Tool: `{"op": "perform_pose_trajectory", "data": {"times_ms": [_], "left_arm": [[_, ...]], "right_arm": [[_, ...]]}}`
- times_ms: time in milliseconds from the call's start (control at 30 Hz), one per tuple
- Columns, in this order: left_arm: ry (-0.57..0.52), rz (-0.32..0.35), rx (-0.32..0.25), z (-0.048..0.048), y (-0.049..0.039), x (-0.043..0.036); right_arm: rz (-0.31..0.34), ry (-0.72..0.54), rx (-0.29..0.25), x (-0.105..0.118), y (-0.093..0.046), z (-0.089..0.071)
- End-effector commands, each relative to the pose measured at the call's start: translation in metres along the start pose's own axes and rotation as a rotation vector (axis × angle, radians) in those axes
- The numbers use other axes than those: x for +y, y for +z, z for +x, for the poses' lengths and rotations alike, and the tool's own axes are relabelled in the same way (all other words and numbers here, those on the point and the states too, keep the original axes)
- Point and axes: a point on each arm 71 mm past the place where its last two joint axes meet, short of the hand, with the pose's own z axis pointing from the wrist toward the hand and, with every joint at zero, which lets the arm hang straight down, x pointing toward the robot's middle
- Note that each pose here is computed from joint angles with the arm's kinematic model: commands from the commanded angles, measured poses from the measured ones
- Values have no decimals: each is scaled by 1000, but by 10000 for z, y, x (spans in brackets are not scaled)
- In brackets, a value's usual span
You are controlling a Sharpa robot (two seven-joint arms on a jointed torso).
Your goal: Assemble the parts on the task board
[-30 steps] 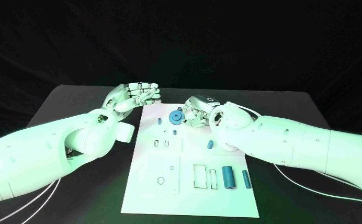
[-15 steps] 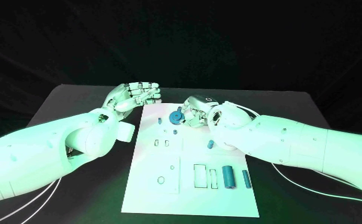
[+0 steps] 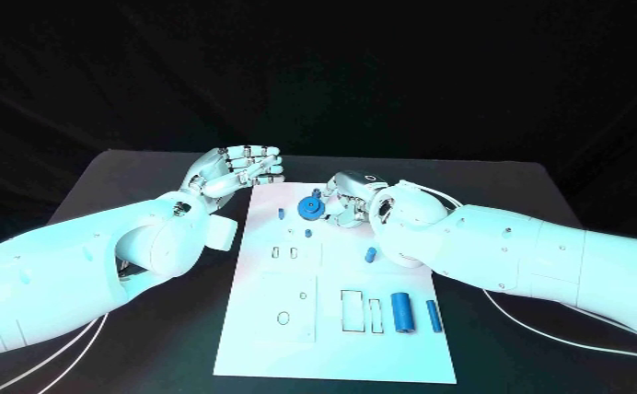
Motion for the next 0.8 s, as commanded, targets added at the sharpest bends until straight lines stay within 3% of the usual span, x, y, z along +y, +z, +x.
{"op": "perform_pose_trajectory", "data": {"times_ms": [33, 233, 533, 800], "left_arm": [[-9, 8, 15, 14, 4, -11], [-5, 8, 6, -24, 8, -6], [-6, 7, 0, -61, 11, 2], [-10, 5, 8, -47, 14, 8]], "right_arm": [[-10, 3, -37, -35, -41, -39], [-43, 68, -119, -180, -219, -216], [-113, 204, -113, -503, -577, -512], [-86, 248, -95, -880, -797, -634]]}}
